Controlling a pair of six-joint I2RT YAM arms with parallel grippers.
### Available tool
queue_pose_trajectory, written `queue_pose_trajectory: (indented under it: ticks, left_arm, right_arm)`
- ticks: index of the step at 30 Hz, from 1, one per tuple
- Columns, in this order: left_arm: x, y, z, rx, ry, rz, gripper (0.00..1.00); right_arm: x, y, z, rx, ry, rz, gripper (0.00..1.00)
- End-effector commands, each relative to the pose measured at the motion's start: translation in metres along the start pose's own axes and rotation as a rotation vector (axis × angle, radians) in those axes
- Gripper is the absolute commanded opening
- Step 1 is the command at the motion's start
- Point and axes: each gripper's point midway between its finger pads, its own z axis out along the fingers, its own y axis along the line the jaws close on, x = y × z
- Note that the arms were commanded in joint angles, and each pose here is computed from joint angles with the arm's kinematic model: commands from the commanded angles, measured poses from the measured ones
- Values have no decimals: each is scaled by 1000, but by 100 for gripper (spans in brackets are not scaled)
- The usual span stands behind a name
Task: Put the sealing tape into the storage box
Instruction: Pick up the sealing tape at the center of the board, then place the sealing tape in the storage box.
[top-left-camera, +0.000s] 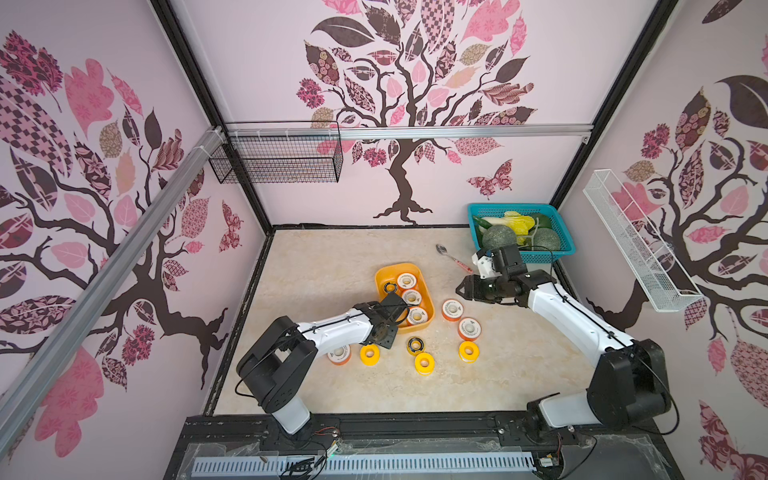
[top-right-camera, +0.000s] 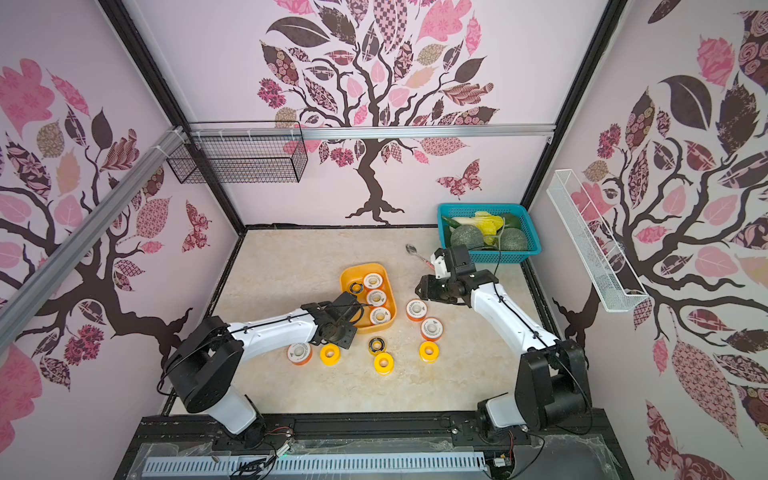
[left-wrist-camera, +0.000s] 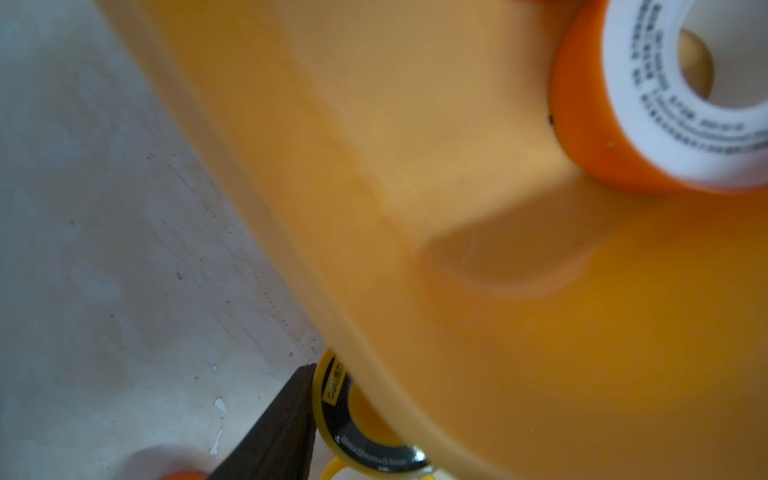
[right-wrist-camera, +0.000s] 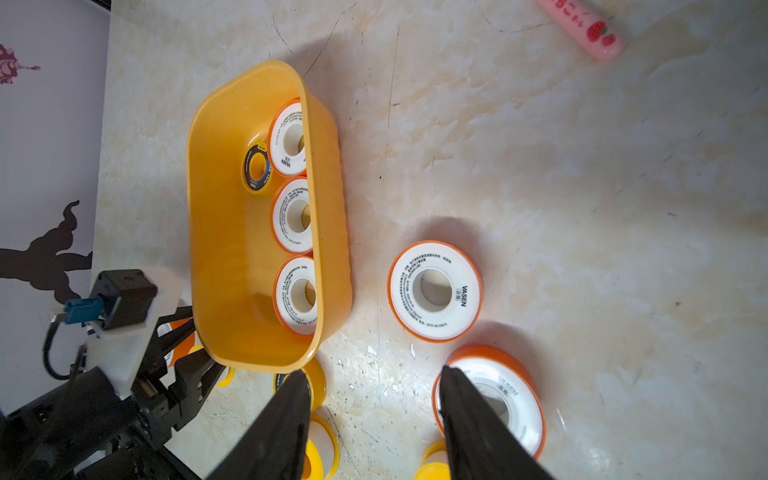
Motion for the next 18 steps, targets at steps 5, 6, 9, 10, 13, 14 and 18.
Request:
queue_pose_trajectory:
  ticks: [5,6,9,10,13,14,18]
  left_arm:
    - [-30,43,-53,-188,-171,-67,53]
    - [-34,47,-59,-205,-191,-72,53]
    - [-48,53,-79,-219,-255,-73,53]
    - [-54,52,-85,-213,-274,-64,54]
    - [-71,48,-99,-188,-317,-42,54]
    - [-77,45,-103,-181,-328,-36,54]
    - [-94,34,-103,-129,-332,-12,54]
  right_arm:
    - [-4,1,0,-3,4,-7,56]
    - [-4,1,0,-3,5,-8,56]
    - [-3,1,1,-3,8,-6,56]
    - [-3,1,1,-3,8,-6,56]
    - [-3,1,2,-4,10,-5,56]
    - [-3,1,2,-7,9,-5,56]
    - [-4,2,2,-8,9,-5,56]
